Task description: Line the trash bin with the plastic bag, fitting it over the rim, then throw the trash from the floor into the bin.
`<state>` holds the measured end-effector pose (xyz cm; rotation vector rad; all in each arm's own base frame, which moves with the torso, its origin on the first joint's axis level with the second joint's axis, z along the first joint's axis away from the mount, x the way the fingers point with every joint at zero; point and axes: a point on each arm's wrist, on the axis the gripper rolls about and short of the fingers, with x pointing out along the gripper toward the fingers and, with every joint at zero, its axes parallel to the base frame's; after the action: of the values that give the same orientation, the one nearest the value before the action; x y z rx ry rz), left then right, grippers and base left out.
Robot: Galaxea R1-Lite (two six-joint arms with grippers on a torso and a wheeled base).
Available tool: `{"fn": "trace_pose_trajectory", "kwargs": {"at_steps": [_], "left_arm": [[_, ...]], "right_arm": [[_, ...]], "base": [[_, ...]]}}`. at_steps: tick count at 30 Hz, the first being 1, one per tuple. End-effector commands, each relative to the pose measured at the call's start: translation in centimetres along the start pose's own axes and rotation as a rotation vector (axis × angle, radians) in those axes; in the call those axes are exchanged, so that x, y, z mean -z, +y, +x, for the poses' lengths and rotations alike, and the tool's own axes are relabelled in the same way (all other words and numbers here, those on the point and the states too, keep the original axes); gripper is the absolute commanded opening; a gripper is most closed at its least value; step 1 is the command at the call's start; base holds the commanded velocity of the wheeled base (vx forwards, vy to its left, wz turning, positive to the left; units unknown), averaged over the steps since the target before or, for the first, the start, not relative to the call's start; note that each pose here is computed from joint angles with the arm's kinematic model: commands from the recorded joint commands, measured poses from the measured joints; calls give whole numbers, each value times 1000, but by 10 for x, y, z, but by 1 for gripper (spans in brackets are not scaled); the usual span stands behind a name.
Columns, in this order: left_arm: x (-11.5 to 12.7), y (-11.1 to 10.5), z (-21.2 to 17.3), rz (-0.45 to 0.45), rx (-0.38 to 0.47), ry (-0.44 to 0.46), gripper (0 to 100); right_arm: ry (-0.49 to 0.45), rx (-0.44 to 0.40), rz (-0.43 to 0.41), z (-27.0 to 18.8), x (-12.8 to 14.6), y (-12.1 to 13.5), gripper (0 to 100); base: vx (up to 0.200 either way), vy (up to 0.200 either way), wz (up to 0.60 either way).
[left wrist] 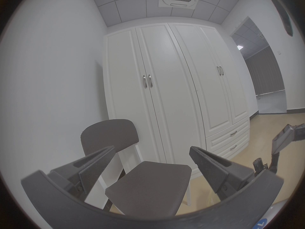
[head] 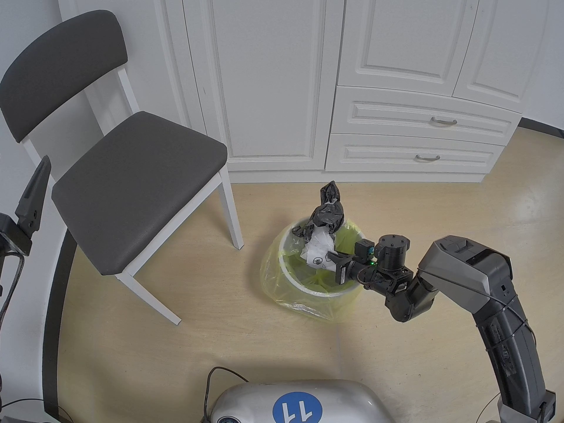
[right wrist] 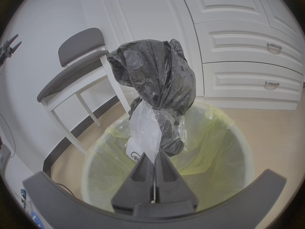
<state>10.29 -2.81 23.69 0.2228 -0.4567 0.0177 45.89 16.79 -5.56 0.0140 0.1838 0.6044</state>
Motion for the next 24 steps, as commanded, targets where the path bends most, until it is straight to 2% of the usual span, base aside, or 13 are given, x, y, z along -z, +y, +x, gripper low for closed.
{"fn": "trace_pose_trajectory", "kwargs": {"at_steps": [1,6,12,15,24], "left_arm": [[0,0,0,0,-1,-1,100],[0,0,0,0,-1,-1,100],[-1,0,0,-1,-2,-4,100],[0,0,0,-1,-1,-3,100],[-1,1,-1,-2,-3,-7,100]], "right_arm": [[-38,-3,-15,-11,-29,4,0],[-23,-29,-13,-17,-31,3,0],[21,-9,-25,-22,-21,-13,0],[34,-36,-32,-26,-19,-18,0],[75,-51,-33,-22,3,-19,0]], "base": [[0,0,0],[0,0,0],[0,0,0],[0,0,0],[0,0,0]]}}
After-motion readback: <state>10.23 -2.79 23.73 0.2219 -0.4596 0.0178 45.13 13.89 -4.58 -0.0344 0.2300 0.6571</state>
